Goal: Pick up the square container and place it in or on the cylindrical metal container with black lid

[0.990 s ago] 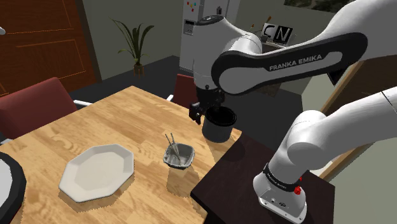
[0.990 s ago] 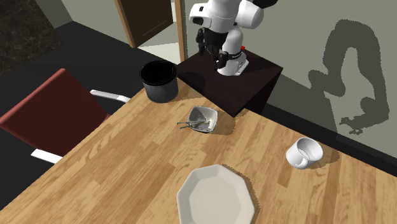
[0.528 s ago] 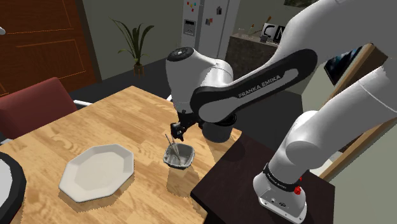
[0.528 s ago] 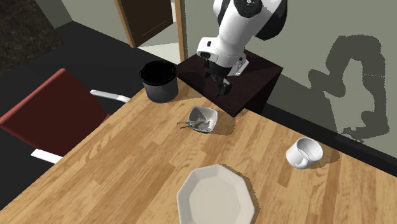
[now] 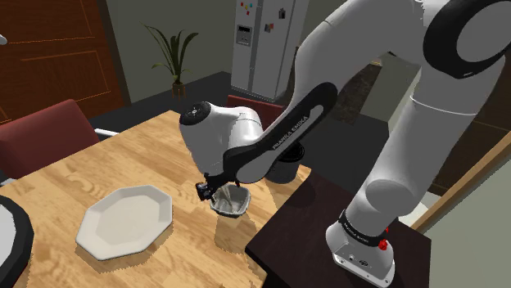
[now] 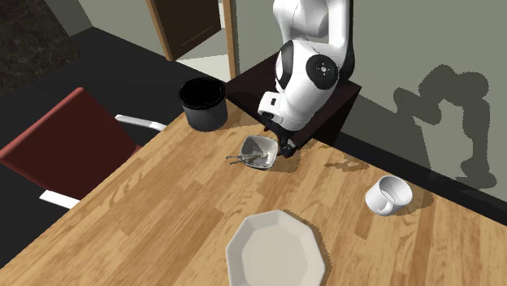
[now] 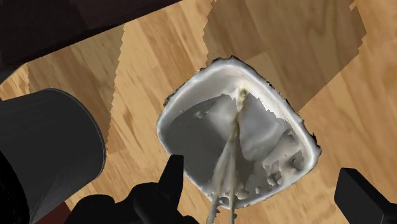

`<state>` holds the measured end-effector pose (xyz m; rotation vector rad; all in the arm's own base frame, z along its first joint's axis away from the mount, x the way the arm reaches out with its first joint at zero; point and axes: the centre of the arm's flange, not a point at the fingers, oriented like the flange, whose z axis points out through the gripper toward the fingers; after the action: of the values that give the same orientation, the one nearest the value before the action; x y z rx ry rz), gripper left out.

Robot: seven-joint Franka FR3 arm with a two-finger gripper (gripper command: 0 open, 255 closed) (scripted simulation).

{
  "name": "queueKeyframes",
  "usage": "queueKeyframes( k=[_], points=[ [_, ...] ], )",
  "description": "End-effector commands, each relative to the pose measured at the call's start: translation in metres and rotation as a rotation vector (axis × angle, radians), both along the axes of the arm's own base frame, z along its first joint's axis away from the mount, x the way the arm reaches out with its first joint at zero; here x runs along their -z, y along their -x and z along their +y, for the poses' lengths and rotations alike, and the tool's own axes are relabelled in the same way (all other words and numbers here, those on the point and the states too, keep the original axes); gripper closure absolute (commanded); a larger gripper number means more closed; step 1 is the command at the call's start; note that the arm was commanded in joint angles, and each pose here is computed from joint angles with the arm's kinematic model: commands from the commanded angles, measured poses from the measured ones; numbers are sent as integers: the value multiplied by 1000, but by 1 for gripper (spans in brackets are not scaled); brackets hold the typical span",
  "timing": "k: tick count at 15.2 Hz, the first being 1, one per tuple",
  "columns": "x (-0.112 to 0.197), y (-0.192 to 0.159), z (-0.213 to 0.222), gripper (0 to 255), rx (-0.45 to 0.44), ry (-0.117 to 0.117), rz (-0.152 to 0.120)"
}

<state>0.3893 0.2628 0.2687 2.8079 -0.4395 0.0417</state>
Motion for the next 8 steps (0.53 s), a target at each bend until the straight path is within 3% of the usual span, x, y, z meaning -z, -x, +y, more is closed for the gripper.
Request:
queueKeyframes(
  k=[1,4,8],
  points=[
    [22,-7,15,0,17,10,-7],
    [55,-21,35,0,39,24,-14],
    [72,-22,31,0,41,25,-15]
  ],
)
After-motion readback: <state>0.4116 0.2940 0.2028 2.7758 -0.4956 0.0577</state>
